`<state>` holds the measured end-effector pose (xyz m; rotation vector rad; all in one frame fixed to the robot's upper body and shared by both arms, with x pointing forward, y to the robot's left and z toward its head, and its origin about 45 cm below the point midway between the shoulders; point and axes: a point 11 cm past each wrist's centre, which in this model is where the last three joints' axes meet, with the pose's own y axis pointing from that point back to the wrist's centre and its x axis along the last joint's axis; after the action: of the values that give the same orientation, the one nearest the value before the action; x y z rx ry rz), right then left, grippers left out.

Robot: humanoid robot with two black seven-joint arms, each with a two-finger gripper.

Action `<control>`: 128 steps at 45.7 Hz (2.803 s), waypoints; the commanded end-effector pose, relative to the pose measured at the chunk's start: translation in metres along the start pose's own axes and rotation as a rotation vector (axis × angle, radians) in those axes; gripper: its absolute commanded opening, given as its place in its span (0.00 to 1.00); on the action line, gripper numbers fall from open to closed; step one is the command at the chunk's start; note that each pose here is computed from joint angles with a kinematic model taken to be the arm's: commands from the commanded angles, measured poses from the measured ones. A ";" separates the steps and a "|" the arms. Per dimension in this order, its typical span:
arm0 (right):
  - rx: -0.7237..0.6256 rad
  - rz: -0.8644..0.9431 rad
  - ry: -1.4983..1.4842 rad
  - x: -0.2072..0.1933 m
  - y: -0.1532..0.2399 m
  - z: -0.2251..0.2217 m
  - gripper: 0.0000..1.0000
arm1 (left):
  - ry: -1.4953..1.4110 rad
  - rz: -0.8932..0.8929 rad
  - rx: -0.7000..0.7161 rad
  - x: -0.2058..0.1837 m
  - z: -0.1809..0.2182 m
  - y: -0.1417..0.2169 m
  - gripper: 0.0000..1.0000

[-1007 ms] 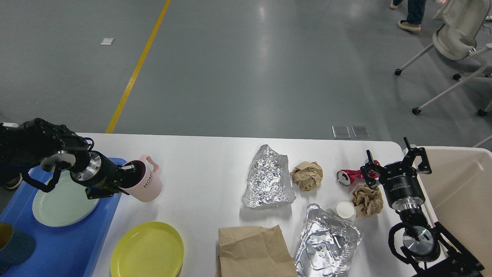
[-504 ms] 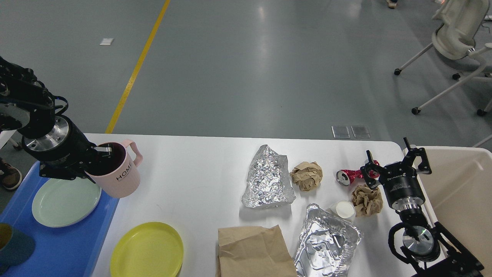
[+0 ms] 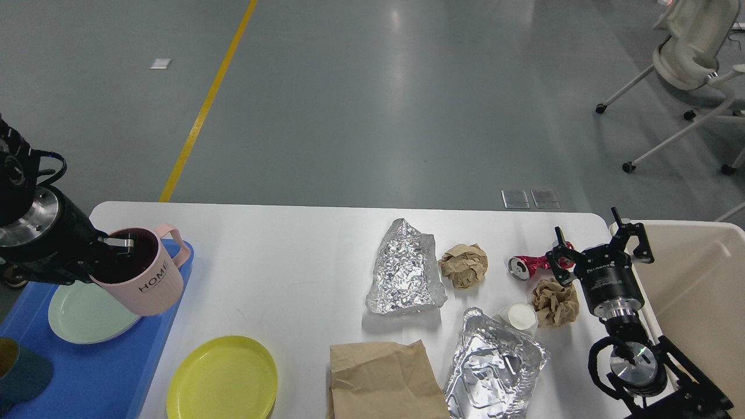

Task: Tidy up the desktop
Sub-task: 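Lift the pink mug and set it on the blue tray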

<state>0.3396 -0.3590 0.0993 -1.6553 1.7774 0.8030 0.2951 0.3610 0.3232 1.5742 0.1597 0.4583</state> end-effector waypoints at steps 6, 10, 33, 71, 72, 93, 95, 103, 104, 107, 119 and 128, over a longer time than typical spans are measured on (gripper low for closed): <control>0.000 0.001 0.000 0.000 0.000 0.000 1.00 | 0.068 0.013 0.029 0.002 -0.090 -0.054 0.00; 0.000 -0.001 0.000 0.000 0.000 0.000 1.00 | 0.085 0.011 0.066 -0.002 -0.121 -0.081 0.00; 0.000 0.001 0.000 0.000 0.000 0.000 1.00 | 0.124 -0.027 0.092 -0.042 -0.178 -0.164 0.00; 0.000 0.001 0.000 0.000 0.000 0.000 1.00 | 0.163 -0.012 0.085 -0.048 -0.184 -0.188 0.00; 0.000 0.001 0.000 0.000 0.000 0.000 1.00 | 0.163 -0.012 0.085 -0.048 -0.184 -0.188 0.00; 0.000 0.001 0.000 0.000 0.000 0.000 1.00 | 0.213 -0.011 0.097 -0.049 -0.191 -0.183 0.91; 0.000 0.001 0.000 0.000 0.000 0.000 1.00 | 0.217 -0.016 0.096 -0.050 -0.192 -0.182 0.92; 0.000 0.001 0.000 0.000 0.000 0.000 1.00 | 0.215 -0.008 0.086 -0.042 -0.188 -0.177 0.95; -0.001 0.001 -0.001 0.000 0.000 0.001 1.00 | 0.213 -0.012 0.087 -0.042 -0.189 -0.176 0.95; 0.000 0.001 0.000 0.000 0.000 0.000 1.00 | 0.205 -0.025 0.099 -0.041 -0.191 -0.171 0.95; 0.000 0.001 0.000 0.000 0.000 0.000 1.00 | 0.180 -0.101 0.105 -0.037 -0.186 -0.136 0.95; 0.000 -0.001 0.000 0.000 0.000 0.000 1.00 | 0.158 -0.089 0.099 -0.031 -0.174 -0.099 0.95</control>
<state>0.3396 -0.3590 0.0992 -1.6550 1.7780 0.8033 0.2140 0.5246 0.1955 1.6197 0.4013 0.5152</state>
